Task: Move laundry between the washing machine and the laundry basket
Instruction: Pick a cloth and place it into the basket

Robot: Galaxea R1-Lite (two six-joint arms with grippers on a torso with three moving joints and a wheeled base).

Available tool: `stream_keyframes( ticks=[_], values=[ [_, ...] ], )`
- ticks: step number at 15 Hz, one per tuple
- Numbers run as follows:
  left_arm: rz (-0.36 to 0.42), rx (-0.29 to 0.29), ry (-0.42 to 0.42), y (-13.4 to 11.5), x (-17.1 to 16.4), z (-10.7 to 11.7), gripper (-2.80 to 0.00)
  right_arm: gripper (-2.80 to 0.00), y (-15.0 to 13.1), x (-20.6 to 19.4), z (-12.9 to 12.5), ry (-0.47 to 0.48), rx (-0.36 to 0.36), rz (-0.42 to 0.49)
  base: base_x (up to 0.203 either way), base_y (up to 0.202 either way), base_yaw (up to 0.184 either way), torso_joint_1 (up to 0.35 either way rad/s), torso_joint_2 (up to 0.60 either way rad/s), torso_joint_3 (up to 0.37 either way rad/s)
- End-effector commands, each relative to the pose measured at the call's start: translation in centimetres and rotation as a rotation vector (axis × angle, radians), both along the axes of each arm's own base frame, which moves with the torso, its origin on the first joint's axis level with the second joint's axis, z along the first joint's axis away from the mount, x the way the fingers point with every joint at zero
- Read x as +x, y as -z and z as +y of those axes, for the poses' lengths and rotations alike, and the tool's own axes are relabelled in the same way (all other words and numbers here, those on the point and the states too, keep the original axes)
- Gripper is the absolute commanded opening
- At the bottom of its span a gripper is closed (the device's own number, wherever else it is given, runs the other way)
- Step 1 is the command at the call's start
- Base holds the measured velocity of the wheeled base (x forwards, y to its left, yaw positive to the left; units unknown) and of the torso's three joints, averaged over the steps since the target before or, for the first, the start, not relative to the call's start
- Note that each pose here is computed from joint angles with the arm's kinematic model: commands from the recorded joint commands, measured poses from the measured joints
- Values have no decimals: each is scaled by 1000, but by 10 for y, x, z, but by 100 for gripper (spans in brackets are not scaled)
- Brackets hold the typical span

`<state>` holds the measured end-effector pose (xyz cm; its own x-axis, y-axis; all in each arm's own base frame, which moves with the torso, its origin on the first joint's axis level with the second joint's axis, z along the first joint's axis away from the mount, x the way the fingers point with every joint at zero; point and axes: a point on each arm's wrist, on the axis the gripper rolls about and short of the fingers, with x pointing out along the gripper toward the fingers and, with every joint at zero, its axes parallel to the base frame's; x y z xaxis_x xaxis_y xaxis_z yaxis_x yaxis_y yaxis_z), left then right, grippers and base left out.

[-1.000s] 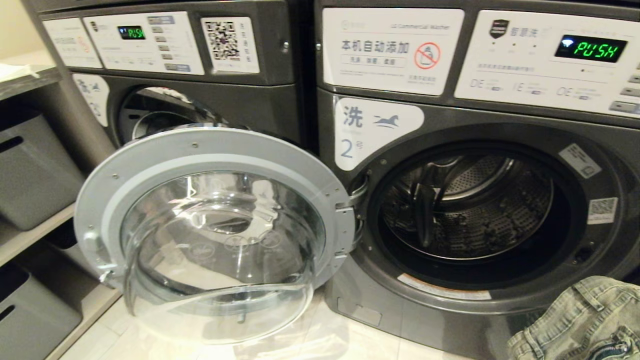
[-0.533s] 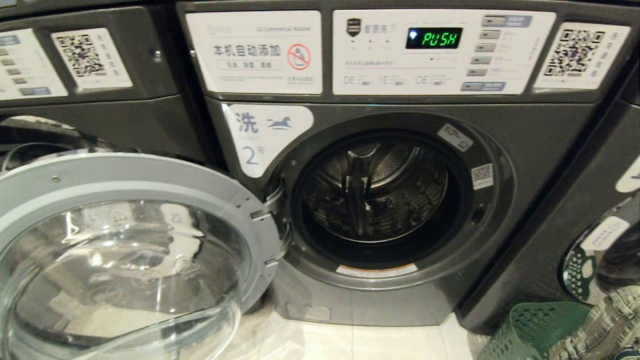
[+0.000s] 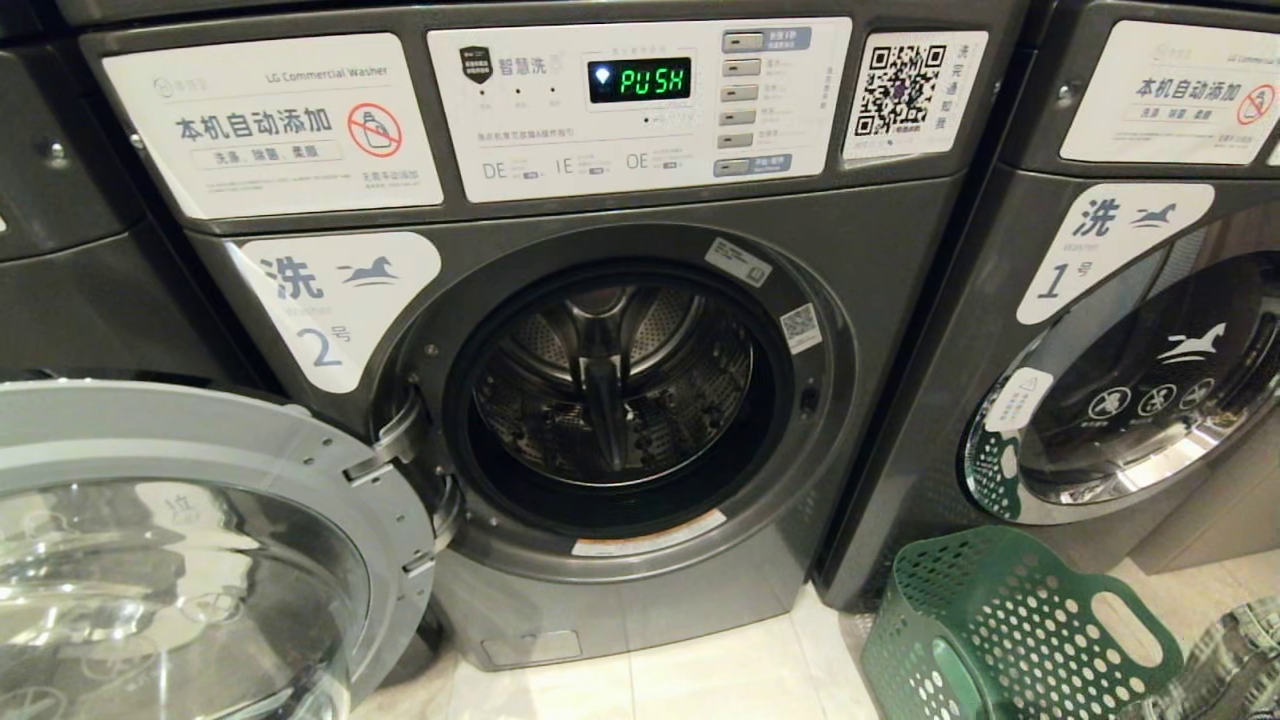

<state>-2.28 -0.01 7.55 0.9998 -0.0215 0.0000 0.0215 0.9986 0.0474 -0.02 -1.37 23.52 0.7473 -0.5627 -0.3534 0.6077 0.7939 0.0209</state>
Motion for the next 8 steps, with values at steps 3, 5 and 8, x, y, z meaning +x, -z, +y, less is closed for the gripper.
stream_keyframes(
  ticks=[3,5,8],
  values=[
    [1,-1,-3,0,0,0,-280,-280,3,2,0,4,-2,21,0,0,0,0,0,0],
    [0,-1,-5,0,0,0,-280,-280,-1,15,1,9,-3,52,0,0,0,0,0,0],
    [2,-1,-4,0,0,0,-280,-280,-7,51,2,40,-12,111,0,0,0,0,0,0]
  ],
)
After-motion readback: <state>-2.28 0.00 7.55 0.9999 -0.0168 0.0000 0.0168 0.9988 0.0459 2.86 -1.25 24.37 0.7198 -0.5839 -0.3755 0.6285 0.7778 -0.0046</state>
